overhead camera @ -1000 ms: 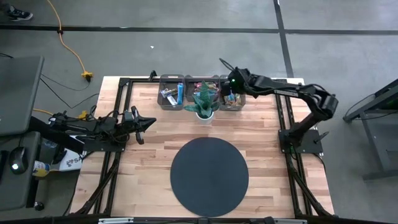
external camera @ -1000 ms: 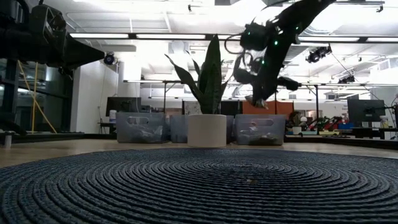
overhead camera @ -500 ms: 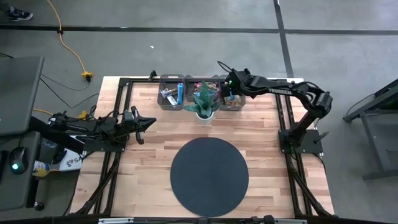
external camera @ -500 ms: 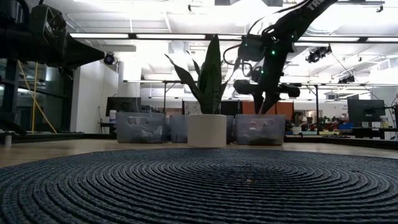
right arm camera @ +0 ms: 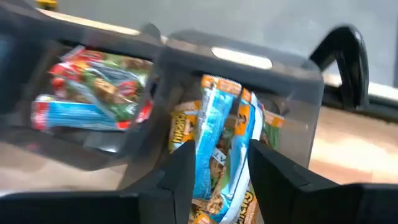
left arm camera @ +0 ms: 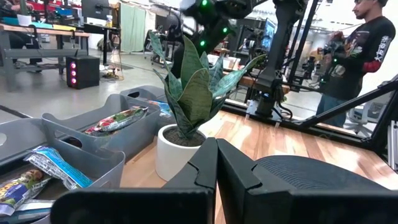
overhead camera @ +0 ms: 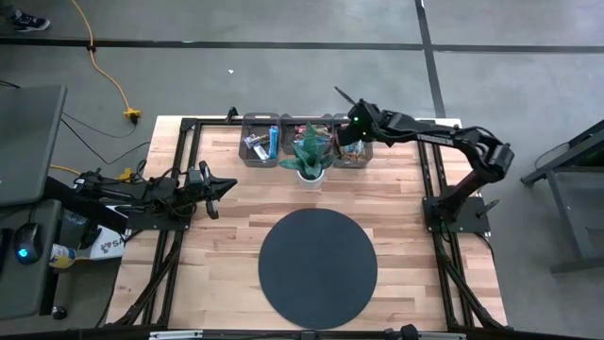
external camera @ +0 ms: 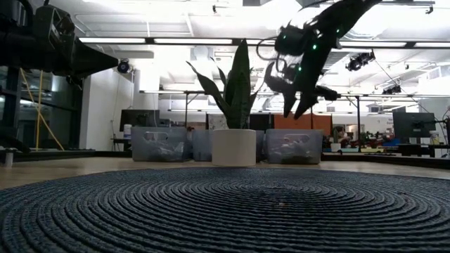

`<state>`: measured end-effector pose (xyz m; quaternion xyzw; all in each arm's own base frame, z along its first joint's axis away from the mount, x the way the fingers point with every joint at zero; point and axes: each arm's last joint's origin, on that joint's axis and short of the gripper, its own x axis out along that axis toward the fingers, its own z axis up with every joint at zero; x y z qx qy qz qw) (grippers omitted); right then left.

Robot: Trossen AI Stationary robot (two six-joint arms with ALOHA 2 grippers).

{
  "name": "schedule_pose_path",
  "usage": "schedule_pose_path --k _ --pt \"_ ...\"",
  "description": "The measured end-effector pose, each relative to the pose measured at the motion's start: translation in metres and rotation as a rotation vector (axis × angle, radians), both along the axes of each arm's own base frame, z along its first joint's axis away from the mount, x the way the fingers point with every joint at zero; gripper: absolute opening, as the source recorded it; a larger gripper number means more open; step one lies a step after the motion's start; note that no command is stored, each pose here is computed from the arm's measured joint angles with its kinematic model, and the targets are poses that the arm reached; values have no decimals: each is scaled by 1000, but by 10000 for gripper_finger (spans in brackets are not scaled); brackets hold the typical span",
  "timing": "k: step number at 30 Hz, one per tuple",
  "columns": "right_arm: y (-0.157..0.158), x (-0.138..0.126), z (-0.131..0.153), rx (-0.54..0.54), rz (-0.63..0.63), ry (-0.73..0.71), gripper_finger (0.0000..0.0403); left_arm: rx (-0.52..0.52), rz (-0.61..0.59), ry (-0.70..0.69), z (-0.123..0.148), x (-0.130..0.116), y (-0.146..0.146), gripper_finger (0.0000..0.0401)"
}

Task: Pick and place Granola Bars by type
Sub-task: Return to Home Position

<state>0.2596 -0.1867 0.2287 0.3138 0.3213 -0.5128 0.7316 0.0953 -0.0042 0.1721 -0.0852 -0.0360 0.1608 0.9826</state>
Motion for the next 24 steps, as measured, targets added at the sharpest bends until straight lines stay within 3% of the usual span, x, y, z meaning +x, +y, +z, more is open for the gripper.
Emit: schedule_pose_path --k 5,11,24 --pt "6 -8 24 -15 108 -70 130 0 0 0 0 0 0 1" --pt "21 -21 58 3 245 -251 129 0 0 0 0 0 0 1" --pt "67 -74 147 -143 456 -694 129 0 0 0 0 0 0 1"
